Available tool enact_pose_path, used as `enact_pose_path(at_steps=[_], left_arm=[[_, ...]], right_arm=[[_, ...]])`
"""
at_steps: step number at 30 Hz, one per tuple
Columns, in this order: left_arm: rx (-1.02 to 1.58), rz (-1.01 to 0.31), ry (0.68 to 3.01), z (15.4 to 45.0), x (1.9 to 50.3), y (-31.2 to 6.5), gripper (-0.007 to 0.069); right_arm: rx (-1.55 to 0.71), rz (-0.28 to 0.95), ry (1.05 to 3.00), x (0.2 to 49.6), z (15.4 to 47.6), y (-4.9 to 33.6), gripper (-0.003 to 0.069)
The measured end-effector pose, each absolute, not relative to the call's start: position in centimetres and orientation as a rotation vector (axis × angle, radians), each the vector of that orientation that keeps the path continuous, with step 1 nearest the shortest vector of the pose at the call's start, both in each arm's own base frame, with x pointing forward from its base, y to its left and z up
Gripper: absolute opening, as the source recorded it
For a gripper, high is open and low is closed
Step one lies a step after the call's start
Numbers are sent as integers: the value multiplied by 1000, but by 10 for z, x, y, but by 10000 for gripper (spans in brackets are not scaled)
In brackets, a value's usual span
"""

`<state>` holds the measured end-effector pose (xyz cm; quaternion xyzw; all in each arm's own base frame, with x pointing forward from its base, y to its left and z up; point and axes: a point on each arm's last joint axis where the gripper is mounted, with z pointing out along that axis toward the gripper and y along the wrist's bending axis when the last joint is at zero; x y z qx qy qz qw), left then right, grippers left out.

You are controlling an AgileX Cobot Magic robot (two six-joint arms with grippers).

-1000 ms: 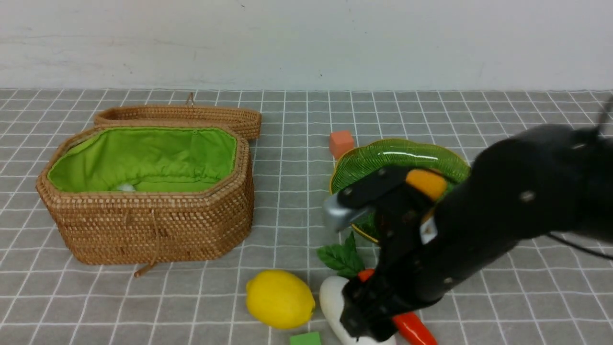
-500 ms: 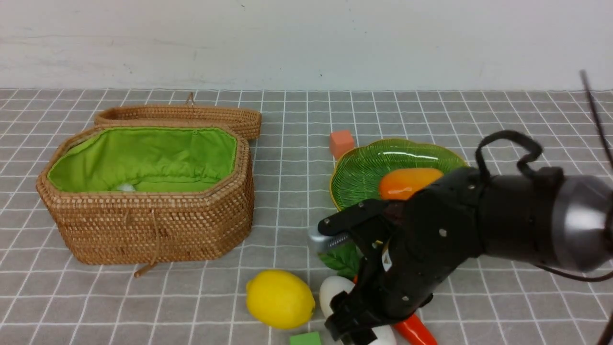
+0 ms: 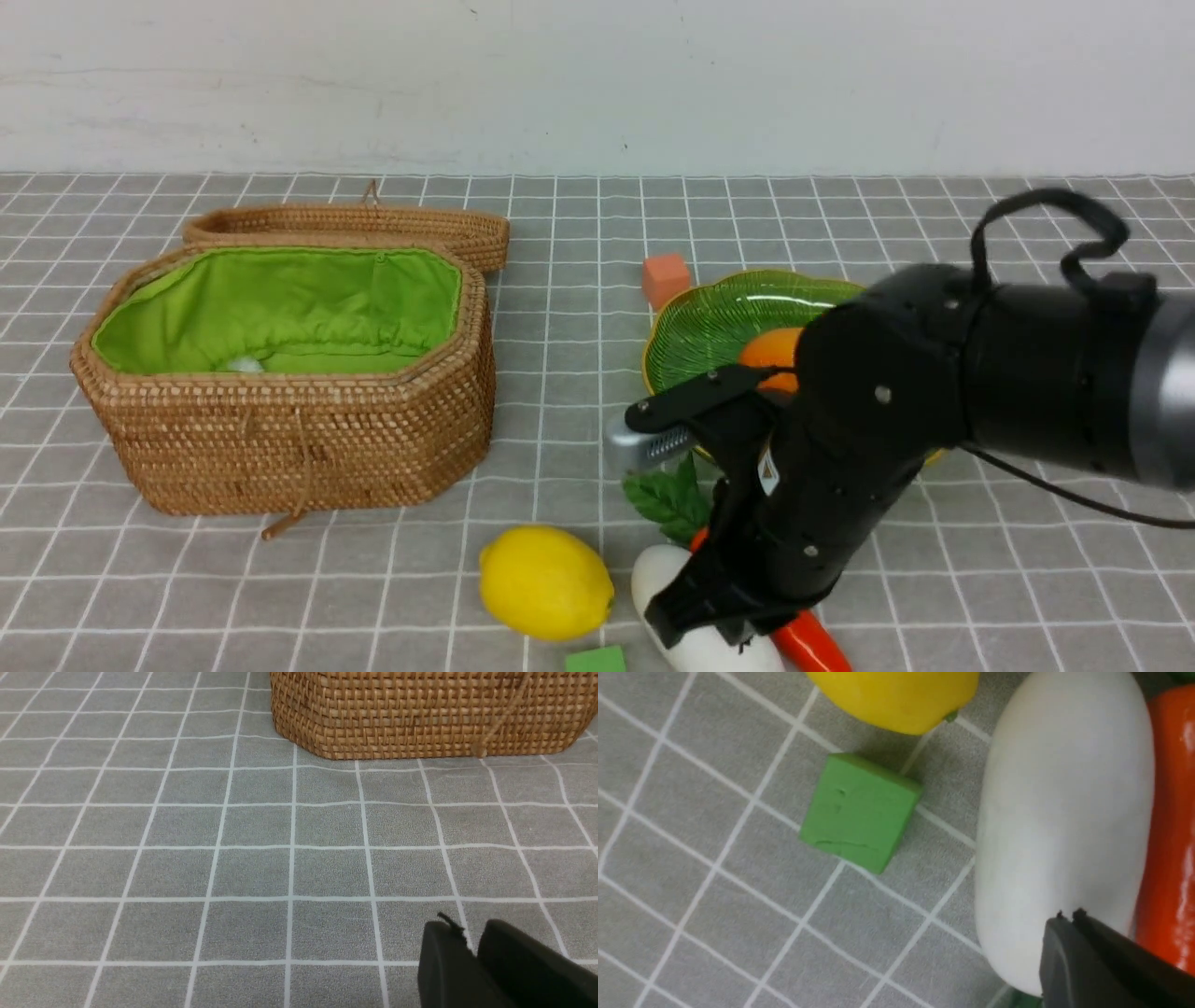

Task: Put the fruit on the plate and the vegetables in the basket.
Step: Take a daikon with your right arm and place it on the basket on the left.

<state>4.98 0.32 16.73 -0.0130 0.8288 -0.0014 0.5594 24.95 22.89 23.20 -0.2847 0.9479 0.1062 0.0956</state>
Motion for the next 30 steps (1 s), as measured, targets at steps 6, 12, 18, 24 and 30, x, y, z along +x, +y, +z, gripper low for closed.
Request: enact_pose_path(at_steps=[6,12,18,24,30], left_arm=[[-31,-3,1954,167,50,3,117],[-31,-3,1954,167,50,3,123],[-31,-3,1954,167,50,3,127],[-31,-3,1954,167,50,3,133],[-31,-3,1954,167,50,3,141]], right_arm=[[-844,327,2799,253,243,232,-3],[-773,327,2830,254,240,233,137],[-710,259,2924,263,208,238,540],[-731,220,2984,268,179,243,666],[-766,215,2985,266,182,242,512]])
